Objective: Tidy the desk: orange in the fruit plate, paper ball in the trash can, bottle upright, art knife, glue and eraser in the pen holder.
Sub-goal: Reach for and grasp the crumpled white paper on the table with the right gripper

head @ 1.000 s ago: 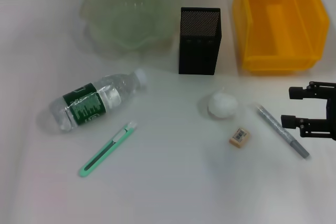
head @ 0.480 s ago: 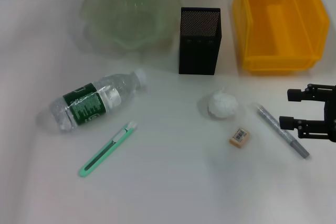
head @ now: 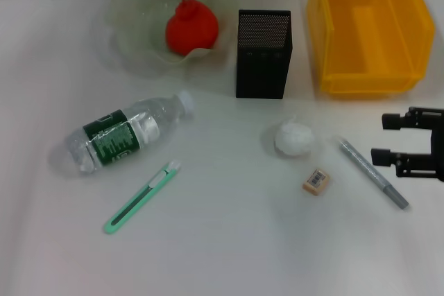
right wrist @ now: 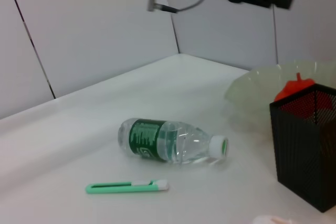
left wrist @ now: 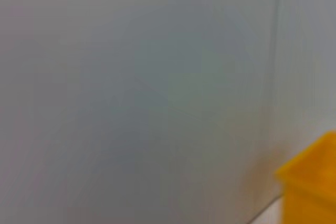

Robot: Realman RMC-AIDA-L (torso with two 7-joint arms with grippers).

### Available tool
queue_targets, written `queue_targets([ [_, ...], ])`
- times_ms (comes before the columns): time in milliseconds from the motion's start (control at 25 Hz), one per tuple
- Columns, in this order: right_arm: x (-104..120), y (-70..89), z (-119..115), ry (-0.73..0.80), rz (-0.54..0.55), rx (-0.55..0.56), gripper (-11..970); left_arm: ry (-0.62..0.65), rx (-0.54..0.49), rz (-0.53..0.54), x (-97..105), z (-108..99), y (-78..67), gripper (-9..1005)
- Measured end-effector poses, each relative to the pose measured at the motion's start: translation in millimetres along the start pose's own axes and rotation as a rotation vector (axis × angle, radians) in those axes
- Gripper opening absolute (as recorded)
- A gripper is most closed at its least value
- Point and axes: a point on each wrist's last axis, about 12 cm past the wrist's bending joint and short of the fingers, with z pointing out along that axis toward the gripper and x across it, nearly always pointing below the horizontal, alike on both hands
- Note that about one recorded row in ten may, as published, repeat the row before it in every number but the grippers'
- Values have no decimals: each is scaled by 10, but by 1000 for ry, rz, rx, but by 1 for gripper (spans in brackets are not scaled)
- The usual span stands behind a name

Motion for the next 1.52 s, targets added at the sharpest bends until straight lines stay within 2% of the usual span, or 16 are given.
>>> queue_targets([
  [80,-111,-9,-10,35,14,1,725,-72,126,3,28,-266,-78,762],
  [120,-180,-17,-13,59,17,5,725,-72,126,3,28,-266,-78,784],
  [160,-256,-20,-10,89,25,9,725,-100,179,19,65,-394,-123,806],
  [240,-452,-30,2,151,22,32,725,-127,224,42,169,-591,-162,849],
  [280,-631,-34,30,210,24,51,725,-137,253,46,333,-790,-185,848],
  [320,-631,-34,30,210,24,51,725,-137,253,46,333,-790,-185,846],
  [480,-1103,-37,176,372,57,120,725,-141,312,19,585,-1038,-197,841],
  [520,-1103,-37,176,372,57,120,725,-154,344,17,677,-1113,-224,840],
  [680,-1480,83,484,550,51,120,726,-249,428,1,1047,-1412,-326,837],
  [800,-1587,142,633,624,40,138,726,-262,427,-34,1159,-1470,-333,835],
  [880,-1711,198,897,734,18,196,726,-273,423,-62,1262,-1509,-345,833],
  [960,-1733,211,996,772,10,217,726,-275,417,-76,1307,-1525,-351,832],
  [1080,-1738,235,1324,842,-23,273,726,-275,417,-76,1307,-1525,-351,830],
  [1120,-1738,235,1324,842,-23,273,726,-277,402,-91,1360,-1559,-350,829],
  [1280,-1641,228,1637,875,-52,296,726,-284,389,-100,1433,-1595,-393,826],
  [1520,-1505,216,1862,889,-69,275,726,-279,396,-102,1455,-1593,-413,821],
])
